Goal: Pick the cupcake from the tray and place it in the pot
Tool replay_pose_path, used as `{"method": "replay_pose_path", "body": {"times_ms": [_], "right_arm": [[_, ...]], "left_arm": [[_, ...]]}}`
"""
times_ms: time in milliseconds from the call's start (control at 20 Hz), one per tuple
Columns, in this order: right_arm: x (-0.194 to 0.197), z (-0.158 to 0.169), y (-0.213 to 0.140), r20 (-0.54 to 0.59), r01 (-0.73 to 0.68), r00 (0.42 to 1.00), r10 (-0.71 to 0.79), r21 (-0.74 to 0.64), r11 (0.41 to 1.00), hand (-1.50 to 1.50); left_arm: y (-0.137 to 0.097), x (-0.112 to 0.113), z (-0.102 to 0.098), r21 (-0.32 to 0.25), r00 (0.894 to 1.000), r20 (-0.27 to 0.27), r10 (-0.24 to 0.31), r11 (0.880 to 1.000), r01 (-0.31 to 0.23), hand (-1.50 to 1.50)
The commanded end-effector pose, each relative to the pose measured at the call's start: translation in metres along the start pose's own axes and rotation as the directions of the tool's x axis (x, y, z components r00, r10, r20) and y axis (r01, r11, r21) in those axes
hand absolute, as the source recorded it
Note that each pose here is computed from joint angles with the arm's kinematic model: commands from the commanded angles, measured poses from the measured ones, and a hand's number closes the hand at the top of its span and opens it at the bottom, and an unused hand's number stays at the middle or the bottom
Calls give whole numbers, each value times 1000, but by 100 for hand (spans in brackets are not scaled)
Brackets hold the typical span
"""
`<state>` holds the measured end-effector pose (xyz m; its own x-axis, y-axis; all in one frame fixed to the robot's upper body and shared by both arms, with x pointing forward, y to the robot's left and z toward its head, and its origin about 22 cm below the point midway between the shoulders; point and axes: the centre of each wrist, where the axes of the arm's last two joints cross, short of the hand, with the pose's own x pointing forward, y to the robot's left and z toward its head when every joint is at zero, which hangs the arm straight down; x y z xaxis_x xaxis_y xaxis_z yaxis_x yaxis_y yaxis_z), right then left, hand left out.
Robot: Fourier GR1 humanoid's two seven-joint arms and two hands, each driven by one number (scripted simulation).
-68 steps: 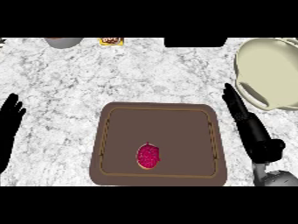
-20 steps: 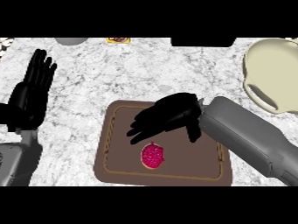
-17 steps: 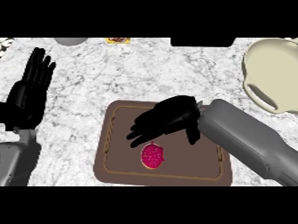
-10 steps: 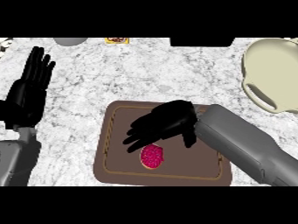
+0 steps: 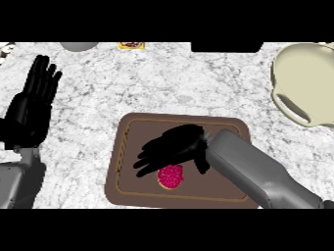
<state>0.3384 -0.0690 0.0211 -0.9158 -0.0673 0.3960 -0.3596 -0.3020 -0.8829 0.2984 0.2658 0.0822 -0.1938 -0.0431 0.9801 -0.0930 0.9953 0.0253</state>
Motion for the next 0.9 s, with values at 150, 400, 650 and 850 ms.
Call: {"method": "replay_pose_path", "body": {"times_ms": [150, 400, 650, 850], "right_arm": [[8, -24, 31, 47, 16, 999, -17, 23, 1000, -150], [0, -41, 30, 70, 34, 997, -36, 36, 999, -150], [19, -45, 41, 229, -63, 972, 50, 48, 997, 150], [20, -45, 44, 254, -74, 965, 66, 21, 997, 150]], "left_arm": [[-4, 2, -8, 7, 1000, 6, -27, 1000, 27, 0], [3, 4, 4, 0, 1000, 3, -4, 1000, 4, 0], [4, -6, 5, -3, 1000, 4, 4, 1000, -4, 0], [-1, -12, -4, 8, 1000, 7, -15, 1000, 15, 0]]}}
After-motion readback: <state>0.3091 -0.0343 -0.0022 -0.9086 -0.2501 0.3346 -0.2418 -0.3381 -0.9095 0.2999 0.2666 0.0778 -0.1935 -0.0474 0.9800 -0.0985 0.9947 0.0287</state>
